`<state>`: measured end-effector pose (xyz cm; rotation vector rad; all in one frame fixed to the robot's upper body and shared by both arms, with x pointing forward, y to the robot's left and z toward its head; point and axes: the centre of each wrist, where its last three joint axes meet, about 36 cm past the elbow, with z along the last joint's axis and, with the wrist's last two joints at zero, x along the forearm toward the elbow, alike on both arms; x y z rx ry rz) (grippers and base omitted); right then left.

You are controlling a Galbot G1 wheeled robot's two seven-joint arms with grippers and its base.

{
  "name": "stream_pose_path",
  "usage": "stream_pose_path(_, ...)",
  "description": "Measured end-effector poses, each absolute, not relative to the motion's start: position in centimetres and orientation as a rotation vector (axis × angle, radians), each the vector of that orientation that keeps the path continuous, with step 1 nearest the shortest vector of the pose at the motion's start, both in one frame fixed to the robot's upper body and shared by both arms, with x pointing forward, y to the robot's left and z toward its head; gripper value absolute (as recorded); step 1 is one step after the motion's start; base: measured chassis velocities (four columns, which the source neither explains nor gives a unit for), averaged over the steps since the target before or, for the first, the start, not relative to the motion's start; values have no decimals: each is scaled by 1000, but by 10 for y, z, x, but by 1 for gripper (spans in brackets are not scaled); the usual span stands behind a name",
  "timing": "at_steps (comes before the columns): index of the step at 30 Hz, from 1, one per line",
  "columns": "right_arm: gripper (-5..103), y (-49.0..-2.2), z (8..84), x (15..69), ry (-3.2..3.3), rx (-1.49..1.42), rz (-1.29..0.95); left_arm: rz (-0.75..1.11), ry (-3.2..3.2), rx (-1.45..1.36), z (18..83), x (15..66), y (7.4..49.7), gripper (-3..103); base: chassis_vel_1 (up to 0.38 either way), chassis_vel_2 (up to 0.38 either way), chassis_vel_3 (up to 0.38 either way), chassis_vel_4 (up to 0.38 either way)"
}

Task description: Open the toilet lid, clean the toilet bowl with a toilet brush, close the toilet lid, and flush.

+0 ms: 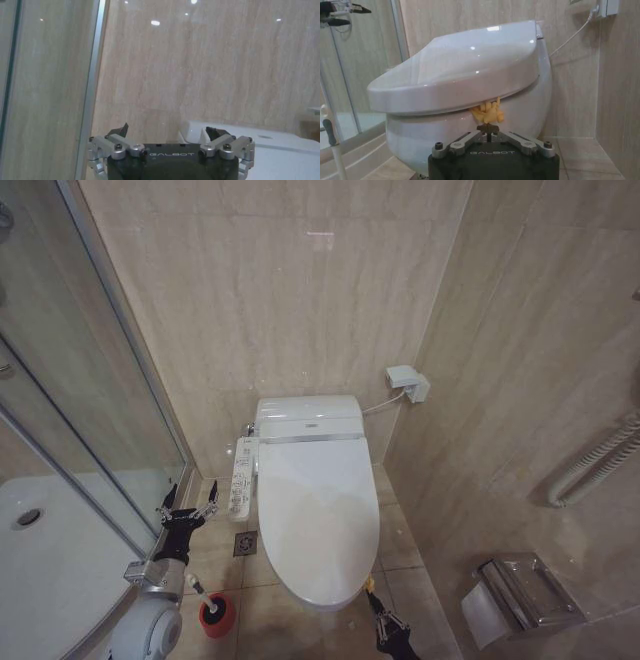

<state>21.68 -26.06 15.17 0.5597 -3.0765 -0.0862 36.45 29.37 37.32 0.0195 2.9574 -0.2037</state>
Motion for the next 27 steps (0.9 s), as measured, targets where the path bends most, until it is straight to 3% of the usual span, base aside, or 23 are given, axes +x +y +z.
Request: stream_pose_path(27,0,-259,167,198,-3135,529,-131,-203,2949,18,373,366,295,100,0,0,0,0)
